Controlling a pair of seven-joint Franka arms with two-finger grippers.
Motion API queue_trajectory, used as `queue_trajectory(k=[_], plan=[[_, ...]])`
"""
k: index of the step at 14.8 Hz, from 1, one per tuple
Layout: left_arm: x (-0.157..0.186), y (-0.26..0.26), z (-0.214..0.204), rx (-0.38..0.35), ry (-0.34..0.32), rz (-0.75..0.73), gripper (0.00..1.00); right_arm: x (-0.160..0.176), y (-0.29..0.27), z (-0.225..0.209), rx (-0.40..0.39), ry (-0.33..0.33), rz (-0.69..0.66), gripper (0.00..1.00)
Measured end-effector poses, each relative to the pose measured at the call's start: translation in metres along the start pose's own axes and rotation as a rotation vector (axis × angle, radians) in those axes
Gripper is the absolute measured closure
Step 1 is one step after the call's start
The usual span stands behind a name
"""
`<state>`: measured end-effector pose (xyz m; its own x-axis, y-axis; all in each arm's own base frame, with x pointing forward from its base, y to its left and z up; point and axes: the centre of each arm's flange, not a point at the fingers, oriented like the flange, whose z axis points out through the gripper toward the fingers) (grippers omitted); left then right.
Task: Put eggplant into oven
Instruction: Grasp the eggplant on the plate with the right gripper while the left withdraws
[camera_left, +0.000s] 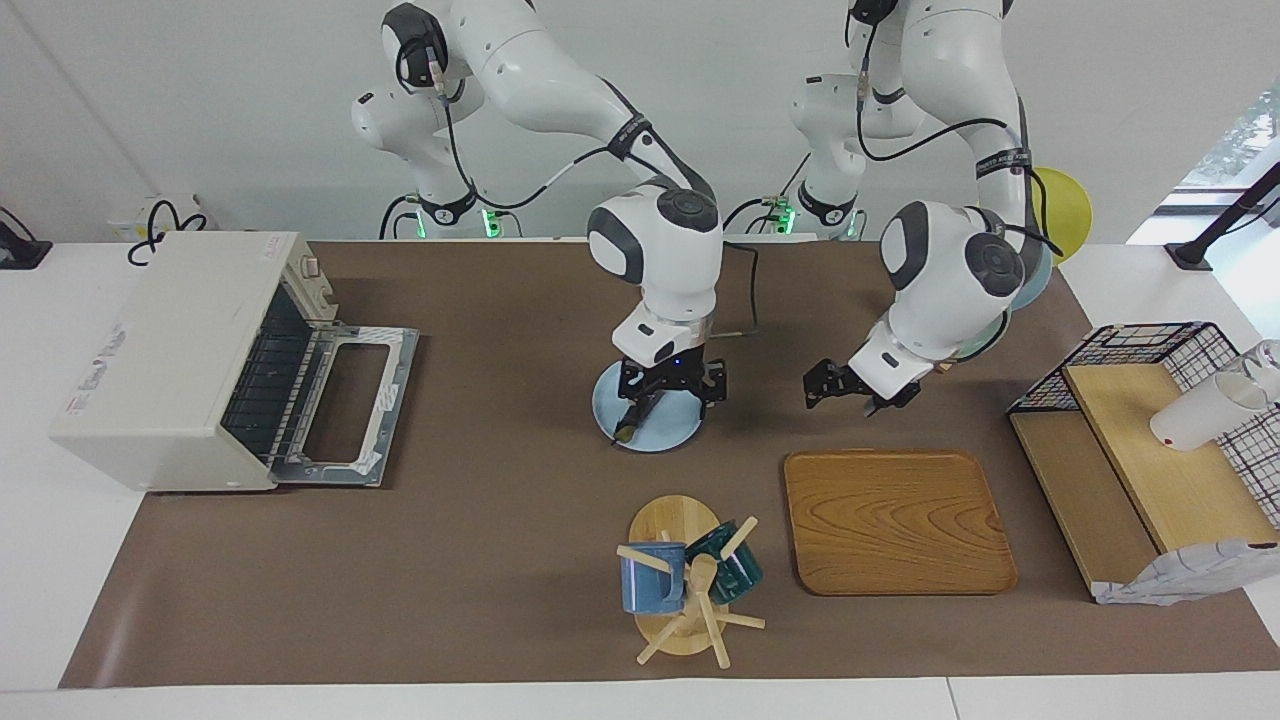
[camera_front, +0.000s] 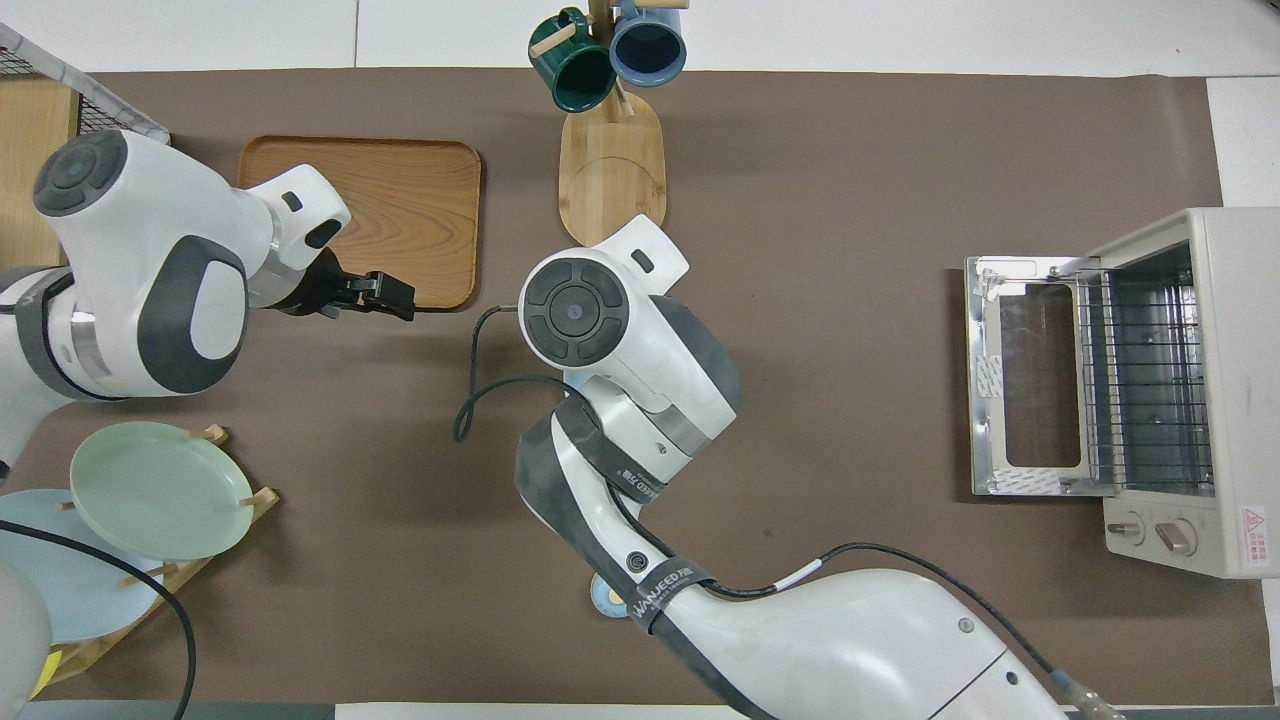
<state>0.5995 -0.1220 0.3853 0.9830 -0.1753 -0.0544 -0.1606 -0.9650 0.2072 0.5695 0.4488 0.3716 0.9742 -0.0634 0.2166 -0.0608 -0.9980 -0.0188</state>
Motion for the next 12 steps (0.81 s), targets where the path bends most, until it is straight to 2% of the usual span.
queue_trajectory(k=[2,5,8,10,12], plan=[[0.000,-0.021,-0.006,-0.004,-0.002,0.011,0.00,-0.035,-0.034,0.015,-0.008,-0.019,-0.029,0.00],[0.000,-0.040,-0.016,-0.007,0.004,0.024,0.00,-0.090,-0.076,0.060,-0.076,-0.001,-0.089,0.00],[0.002,-0.063,-0.031,-0.010,0.019,0.022,0.00,-0.085,-0.070,0.071,-0.112,0.004,-0.096,0.05],[0.004,-0.070,-0.045,-0.013,0.022,0.019,0.00,-0.075,-0.064,0.069,-0.114,0.008,-0.087,0.25],[0.006,-0.069,-0.058,-0.015,0.024,0.022,0.00,-0.072,-0.062,0.069,-0.115,0.008,-0.083,0.50]])
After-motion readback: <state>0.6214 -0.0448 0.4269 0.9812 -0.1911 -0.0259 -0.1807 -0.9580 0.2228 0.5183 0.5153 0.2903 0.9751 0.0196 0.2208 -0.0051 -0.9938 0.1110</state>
